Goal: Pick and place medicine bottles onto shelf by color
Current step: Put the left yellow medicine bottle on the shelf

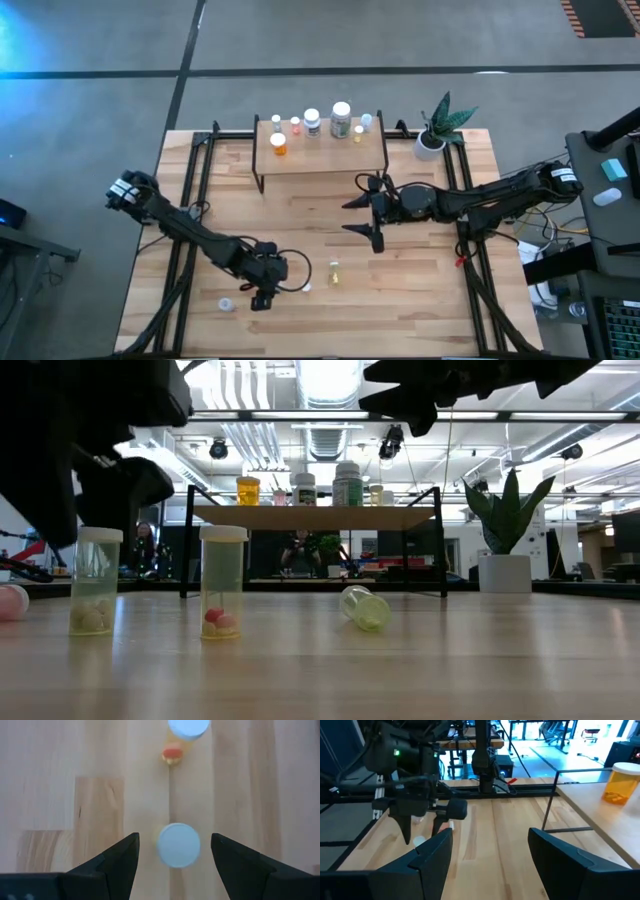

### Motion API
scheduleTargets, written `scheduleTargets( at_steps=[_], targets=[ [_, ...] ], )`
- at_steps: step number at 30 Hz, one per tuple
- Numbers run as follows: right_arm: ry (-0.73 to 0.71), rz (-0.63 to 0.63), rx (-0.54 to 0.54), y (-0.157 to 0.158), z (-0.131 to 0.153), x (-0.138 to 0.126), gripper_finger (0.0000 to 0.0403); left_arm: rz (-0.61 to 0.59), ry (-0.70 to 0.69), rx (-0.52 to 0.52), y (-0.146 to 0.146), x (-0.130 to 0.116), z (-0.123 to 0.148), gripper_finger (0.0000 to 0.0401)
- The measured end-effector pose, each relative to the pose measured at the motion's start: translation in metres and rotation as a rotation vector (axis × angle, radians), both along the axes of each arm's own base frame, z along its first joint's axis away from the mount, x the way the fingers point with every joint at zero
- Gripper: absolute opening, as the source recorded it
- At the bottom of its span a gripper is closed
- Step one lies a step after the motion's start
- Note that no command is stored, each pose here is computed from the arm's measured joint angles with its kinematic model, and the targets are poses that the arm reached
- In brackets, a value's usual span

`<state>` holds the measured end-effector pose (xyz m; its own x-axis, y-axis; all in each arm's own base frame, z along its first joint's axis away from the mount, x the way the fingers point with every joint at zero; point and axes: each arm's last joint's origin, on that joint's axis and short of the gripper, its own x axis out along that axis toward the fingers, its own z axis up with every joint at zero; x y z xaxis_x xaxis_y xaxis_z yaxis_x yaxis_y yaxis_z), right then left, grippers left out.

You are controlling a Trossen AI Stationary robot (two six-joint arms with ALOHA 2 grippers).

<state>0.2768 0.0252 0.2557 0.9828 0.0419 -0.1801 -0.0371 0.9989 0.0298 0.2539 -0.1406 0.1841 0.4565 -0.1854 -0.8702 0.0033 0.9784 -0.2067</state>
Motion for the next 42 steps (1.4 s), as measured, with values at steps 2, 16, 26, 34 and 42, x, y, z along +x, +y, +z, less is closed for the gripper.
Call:
scheduleTargets(
  at_steps=[2, 16, 26, 34, 42],
  targets=[
    [0.001, -0.001, 0.0, 0.0, -0.0005, 0.0003, 0.0249, 0.0, 0.012, 0.007, -0.0003, 0.0006, -0.0032, 0.0231],
    [0.007, 0.0, 0.0, 0.0, -0.0015, 0.0005, 0.0249, 0.002, 0.01, 0.016, -0.0002, 0.0011, -0.0041, 0.0146],
    [0.009, -0.001, 0.004, 0.0, -0.0017, 0.0004, 0.0249, 0.001, 0.01, 0.016, 0.0, 0.0011, -0.004, 0.0127],
    [0.011, -0.001, 0.003, 0.0, -0.0022, 0.0003, 0.0249, 0.0, 0.0, 0.007, 0.0004, 0.0003, -0.0006, 0.0127],
    [0.012, -0.001, 0.017, 0.0006, -0.0022, 0.0002, 0.0249, 0.0, -0.012, 0.001, 0.001, -0.0008, 0.0032, 0.0127]
  ],
)
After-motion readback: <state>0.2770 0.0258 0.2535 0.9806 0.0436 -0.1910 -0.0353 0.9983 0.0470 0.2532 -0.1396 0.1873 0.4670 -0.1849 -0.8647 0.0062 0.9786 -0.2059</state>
